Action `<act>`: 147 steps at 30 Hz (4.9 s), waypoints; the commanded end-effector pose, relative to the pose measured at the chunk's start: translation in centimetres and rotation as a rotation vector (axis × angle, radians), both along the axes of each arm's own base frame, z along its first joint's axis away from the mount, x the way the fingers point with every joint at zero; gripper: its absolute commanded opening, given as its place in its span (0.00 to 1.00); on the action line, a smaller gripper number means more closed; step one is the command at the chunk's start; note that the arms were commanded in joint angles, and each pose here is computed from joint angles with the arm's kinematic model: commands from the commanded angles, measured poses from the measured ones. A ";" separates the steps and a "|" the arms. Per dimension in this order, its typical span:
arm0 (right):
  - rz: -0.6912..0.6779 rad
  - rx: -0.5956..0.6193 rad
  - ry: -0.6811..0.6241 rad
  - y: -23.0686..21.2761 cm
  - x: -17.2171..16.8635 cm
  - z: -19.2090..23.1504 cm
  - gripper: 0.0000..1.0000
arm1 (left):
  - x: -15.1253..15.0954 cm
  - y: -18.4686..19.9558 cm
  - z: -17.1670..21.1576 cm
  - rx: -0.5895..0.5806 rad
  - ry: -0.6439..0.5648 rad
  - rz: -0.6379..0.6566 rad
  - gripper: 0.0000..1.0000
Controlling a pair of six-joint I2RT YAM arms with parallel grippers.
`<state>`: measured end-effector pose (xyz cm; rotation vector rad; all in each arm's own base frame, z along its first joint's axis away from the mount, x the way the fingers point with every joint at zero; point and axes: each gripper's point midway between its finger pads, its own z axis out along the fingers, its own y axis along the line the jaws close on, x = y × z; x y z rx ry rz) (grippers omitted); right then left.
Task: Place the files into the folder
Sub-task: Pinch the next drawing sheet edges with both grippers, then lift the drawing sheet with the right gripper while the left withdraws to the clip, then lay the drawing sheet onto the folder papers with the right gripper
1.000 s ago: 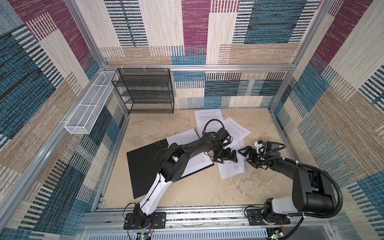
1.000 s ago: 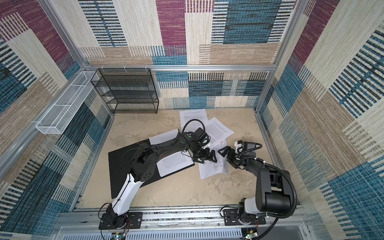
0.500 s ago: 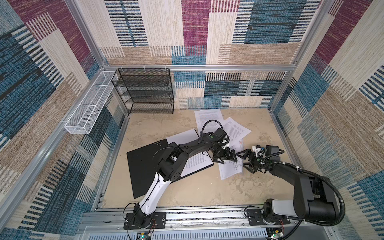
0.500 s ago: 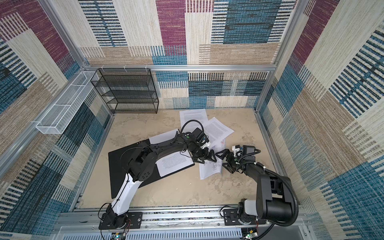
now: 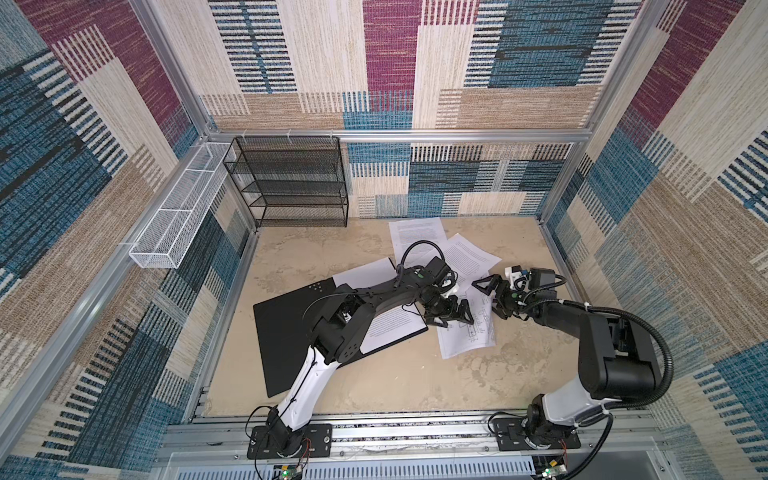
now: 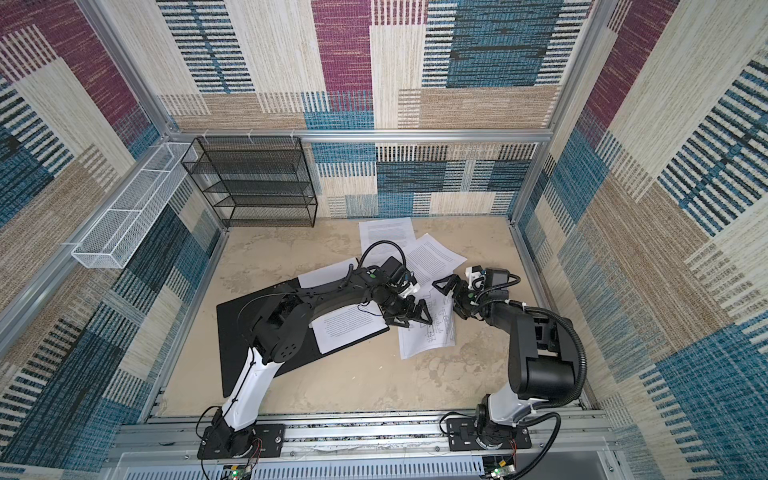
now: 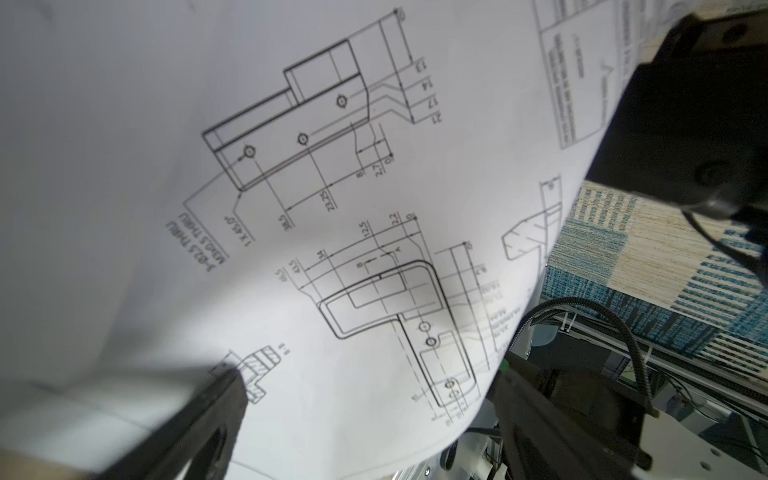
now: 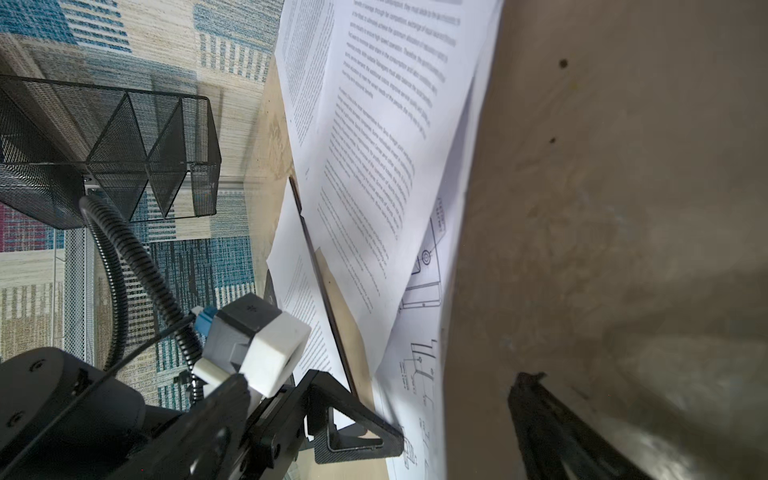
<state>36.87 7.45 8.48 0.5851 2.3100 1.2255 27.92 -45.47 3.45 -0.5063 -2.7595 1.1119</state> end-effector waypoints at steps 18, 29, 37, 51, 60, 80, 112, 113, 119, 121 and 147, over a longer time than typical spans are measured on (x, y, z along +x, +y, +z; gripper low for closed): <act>-0.026 -0.128 -0.011 -1.1 -1.7 1.2 0.95 | -2.4 7.2 -7.0 0.360 0.109 0.055 0.97; -0.099 -0.222 0.086 -3.0 -1.2 -1.3 0.49 | -2.5 7.1 -6.9 0.348 0.113 0.056 0.97; -0.104 -0.256 0.092 -3.4 -1.8 -1.4 0.07 | -2.5 2.8 0.4 0.098 0.051 -0.072 0.98; -0.255 -0.440 0.043 -6.8 -3.5 4.4 0.00 | -0.2 6.8 18.7 -0.223 -0.099 0.063 0.98; -0.228 -0.489 -0.192 -4.5 -3.5 16.7 0.00 | 4.0 28.8 13.4 0.047 -0.053 0.581 0.99; 0.381 -0.187 -0.394 22.9 0.8 21.6 0.00 | 3.9 40.5 2.1 0.251 0.189 0.901 0.99; 0.327 -0.232 -0.160 24.9 5.5 2.2 0.00 | 2.9 40.7 0.2 0.294 0.251 0.883 0.99; 0.329 -0.230 -0.158 25.1 5.6 2.1 0.00 | 2.9 40.7 0.2 0.294 0.251 0.882 0.98; 0.345 -0.216 -0.140 26.0 5.4 1.2 0.00 | 3.0 40.7 0.1 0.290 0.258 0.884 0.98; 0.347 -0.216 -0.135 26.3 5.4 1.0 0.00 | 3.0 40.7 0.1 0.291 0.259 0.884 0.98; 0.348 -0.215 -0.100 26.9 4.7 -0.3 0.04 | 3.0 40.6 0.1 0.290 0.260 0.883 0.98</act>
